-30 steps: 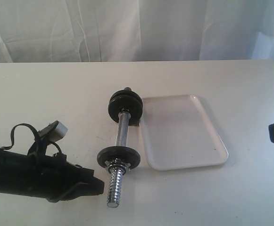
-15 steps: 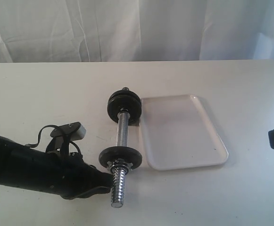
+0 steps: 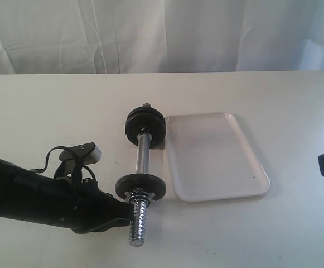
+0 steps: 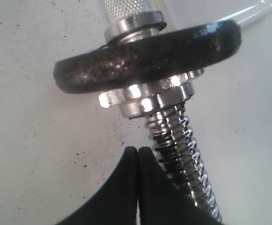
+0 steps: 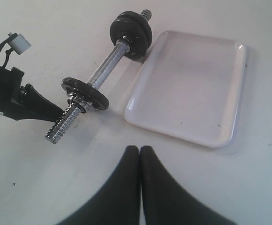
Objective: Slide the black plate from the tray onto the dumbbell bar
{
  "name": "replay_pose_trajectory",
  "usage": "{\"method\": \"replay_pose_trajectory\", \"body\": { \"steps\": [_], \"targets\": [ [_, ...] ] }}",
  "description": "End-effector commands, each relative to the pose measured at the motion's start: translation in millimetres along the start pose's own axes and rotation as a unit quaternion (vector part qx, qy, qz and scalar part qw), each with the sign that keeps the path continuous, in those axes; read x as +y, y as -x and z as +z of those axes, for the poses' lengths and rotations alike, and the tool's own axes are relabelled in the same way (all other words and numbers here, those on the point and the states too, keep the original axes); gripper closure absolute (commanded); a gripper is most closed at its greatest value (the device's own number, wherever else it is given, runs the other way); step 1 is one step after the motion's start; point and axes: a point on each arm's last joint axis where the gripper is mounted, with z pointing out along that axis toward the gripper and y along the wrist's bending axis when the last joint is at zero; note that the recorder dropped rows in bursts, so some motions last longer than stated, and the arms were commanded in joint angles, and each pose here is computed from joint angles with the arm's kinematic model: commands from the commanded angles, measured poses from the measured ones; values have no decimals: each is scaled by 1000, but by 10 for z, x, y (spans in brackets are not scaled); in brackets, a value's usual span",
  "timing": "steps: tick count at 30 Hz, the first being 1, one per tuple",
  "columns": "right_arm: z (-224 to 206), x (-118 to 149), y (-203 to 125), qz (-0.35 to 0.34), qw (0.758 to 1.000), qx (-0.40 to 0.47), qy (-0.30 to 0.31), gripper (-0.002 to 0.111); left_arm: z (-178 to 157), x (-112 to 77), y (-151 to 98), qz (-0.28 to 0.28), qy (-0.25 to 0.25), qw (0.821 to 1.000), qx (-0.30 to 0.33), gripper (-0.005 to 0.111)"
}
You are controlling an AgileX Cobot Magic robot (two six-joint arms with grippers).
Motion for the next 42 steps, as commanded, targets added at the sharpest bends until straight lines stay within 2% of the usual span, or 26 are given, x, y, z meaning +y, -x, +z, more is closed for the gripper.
{"method": "replay_pose_trajectory", "body": {
  "steps": [1, 6, 10, 12, 13, 15, 20, 25, 29, 33, 42],
  "targets": [
    [-5, -12, -18, -2, 1000, 1, -7, 108, -4, -31, 12, -8, -8, 1000, -5, 107],
    [-5, -11, -20, -1, 1000, 2, -6, 108, -29, 7, 35, 5, 20, 1000, -16, 107],
    [-5, -12, -16, -1, 1000, 0, -7, 108, -260, -71, 147, 21, 36, 997, -68, 107],
    [-6, -19, 3, -2, 1000, -11, -11, 108, -449, -155, 208, 49, 36, 993, -104, 107],
    [13, -36, 21, -4, 999, -29, -18, 108, -627, -217, 259, 97, 47, 985, -137, 107],
    [70, -73, 20, -17, 998, -57, -31, 108, -891, -293, 354, 147, 74, 968, -192, 107],
    [257, -155, -135, -11, 996, -77, -53, 108, -1643, -512, 511, 246, 138, 900, -331, 107],
    [314, -156, -240, 29, 997, -52, -45, 108, -2183, -686, 378, 277, 121, 856, -418, 107],
    [316, -151, -254, 31, 998, -43, -42, 108, -2420, -728, 280, 278, 116, 837, -458, 107],
    [316, -151, -254, 31, 998, -43, -42, 108, -2537, -745, 224, 277, 113, 826, -477, 107],
    [316, -153, -275, 29, 998, -44, -44, 108, -2556, -749, 214, 277, 112, 825, -480, 107]
  ]
}}
